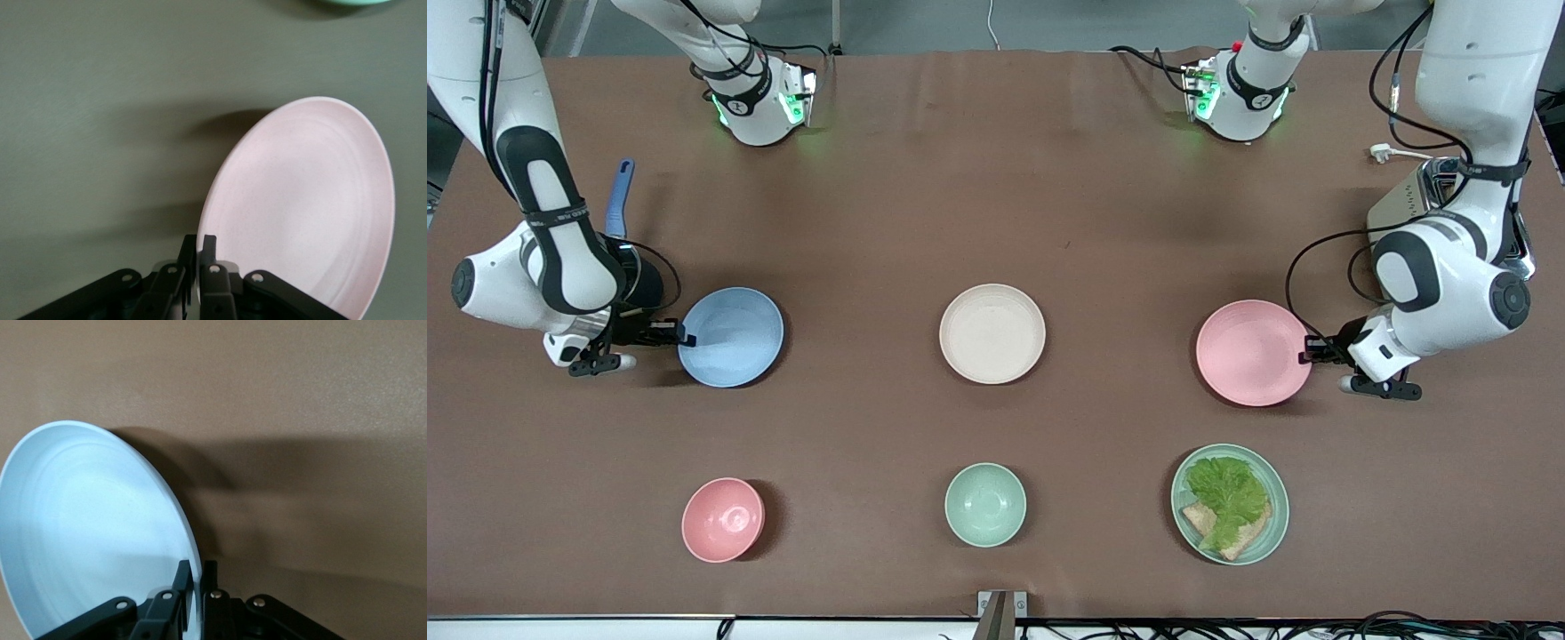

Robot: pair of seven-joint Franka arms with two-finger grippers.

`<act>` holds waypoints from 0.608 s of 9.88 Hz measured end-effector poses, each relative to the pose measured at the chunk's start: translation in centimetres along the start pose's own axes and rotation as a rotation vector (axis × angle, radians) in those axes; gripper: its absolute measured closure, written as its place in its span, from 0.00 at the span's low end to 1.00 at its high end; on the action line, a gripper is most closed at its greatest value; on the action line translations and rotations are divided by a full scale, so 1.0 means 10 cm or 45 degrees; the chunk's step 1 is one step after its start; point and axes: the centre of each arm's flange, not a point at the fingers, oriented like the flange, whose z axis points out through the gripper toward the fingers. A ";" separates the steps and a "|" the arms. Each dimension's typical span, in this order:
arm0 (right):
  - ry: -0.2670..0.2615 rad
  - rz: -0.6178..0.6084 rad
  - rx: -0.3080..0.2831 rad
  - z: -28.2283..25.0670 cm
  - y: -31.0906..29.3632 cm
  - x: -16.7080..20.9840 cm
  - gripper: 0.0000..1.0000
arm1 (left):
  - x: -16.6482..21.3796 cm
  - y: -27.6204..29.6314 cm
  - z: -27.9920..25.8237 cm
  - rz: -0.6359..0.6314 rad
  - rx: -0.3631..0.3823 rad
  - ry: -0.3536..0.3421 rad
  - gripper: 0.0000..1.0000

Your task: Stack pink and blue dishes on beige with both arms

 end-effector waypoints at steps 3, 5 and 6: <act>-0.023 0.105 0.098 -0.73 -0.19 0.33 0.93 | 0.08 1.11 -0.14 0.098 -0.081 0.005 0.94; -0.041 0.167 0.016 -1.22 -0.55 0.48 0.93 | 0.02 1.82 0.14 0.093 -0.126 -0.056 0.94; -0.043 0.200 -0.021 -1.36 -0.83 0.51 0.93 | 0.00 2.13 0.31 0.060 -0.139 -0.057 0.94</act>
